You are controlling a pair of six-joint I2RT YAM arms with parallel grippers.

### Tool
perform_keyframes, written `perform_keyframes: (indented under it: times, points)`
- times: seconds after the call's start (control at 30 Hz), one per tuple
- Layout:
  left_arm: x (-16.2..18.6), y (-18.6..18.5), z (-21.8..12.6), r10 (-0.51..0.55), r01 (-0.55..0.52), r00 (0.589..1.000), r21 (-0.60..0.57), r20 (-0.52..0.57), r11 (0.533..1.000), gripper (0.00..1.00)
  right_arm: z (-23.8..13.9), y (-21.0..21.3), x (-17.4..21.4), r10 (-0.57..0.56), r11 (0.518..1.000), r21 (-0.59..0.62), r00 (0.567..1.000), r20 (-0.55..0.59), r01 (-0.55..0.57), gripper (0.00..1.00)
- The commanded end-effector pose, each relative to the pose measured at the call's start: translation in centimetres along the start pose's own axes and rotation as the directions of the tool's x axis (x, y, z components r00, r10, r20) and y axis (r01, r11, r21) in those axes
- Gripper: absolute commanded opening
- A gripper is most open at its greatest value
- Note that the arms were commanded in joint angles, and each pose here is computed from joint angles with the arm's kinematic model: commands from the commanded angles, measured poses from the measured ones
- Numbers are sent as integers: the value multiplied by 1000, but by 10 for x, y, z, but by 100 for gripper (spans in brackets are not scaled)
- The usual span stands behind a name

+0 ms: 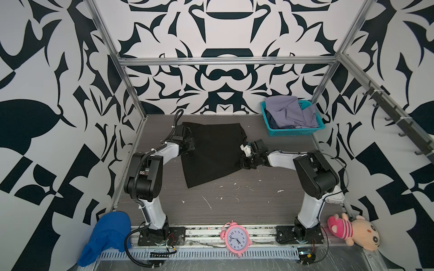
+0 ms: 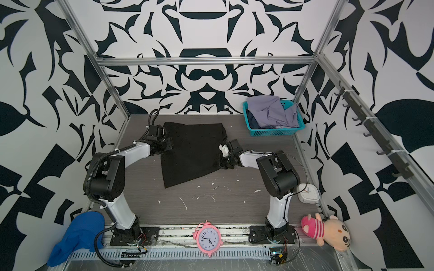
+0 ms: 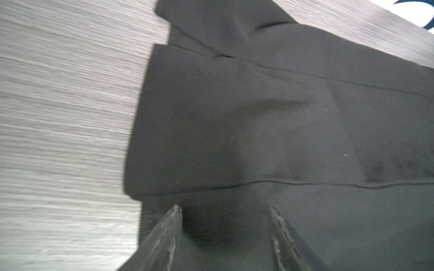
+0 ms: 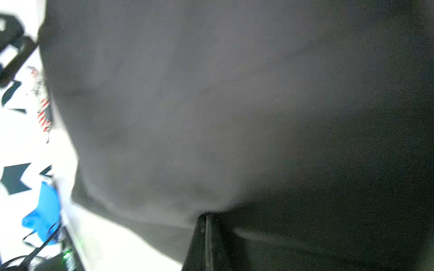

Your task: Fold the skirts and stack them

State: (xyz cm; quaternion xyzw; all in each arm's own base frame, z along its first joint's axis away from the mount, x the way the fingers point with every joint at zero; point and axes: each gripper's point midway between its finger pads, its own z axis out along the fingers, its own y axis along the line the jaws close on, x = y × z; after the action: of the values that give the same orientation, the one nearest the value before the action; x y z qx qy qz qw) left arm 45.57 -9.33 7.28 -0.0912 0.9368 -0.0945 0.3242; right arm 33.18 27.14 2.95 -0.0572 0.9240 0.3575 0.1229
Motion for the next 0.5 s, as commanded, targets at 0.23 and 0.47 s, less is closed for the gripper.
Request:
perform_keyframes:
  times: [0.23, 0.47]
  points:
    - [-62, -10, -54, 64, -60, 987, -29, 148, 998, 67, -21, 130, -17, -153, 942, -280, 980, 128, 184, 8]
    - [-38, -43, -46, 120, -122, 988, 16, 99, 992, 73, -83, 26, -99, -71, 992, 122, 947, 314, 34, 60]
